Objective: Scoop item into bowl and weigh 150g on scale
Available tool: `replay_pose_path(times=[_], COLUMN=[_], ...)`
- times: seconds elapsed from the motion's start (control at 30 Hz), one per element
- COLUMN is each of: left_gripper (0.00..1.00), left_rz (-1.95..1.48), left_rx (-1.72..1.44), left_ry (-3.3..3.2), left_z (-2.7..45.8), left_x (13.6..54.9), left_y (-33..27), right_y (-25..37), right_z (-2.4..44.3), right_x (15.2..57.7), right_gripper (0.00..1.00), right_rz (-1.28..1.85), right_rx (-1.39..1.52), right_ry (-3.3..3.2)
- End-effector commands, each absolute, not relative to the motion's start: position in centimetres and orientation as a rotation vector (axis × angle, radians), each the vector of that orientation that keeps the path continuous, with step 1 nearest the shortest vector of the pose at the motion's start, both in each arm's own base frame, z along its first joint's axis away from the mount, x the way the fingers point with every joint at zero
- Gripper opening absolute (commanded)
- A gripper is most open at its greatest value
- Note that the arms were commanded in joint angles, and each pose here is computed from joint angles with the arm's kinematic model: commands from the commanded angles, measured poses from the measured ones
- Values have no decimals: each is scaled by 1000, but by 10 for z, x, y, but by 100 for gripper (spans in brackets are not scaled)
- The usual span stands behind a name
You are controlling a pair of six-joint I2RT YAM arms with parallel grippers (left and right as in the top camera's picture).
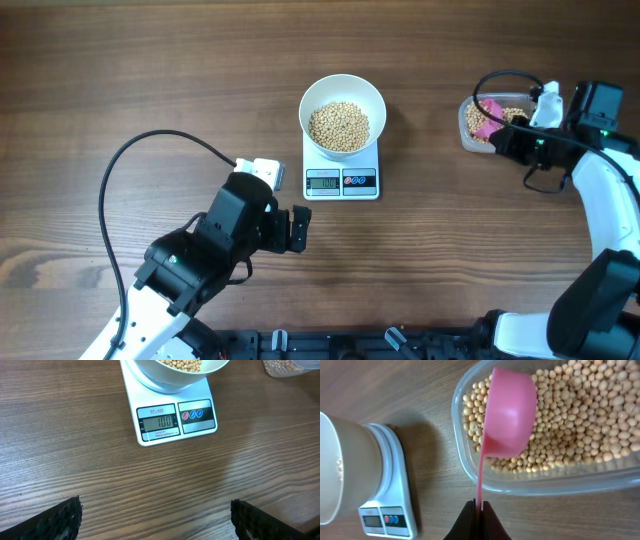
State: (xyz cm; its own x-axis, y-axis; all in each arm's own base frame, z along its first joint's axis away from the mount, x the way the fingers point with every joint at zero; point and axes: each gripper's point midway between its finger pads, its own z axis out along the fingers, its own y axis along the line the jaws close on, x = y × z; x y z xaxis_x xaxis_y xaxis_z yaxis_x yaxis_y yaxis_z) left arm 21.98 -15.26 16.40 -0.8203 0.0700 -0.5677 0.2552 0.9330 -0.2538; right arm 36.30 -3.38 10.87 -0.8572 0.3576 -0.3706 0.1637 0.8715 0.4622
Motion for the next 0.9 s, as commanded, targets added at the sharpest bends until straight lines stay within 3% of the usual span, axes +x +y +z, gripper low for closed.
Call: replay_pose_path(times=[0.0,0.37,0.87], left_gripper=[100,100,100], left_rz=[-416,-416,-416], left_rx=[241,241,241], left_ry=[2492,2492,2492], left_z=[169,169,169], left_x=[223,223,223], left_y=[-153,-153,-153], right_y=[-28,-27,-66], right_z=[112,107,117], right_x=[362,360,345], right_gripper=[4,4,4], right_rz=[724,1008,1150], right_rx=[496,598,660], right_ry=[2567,2493,2303])
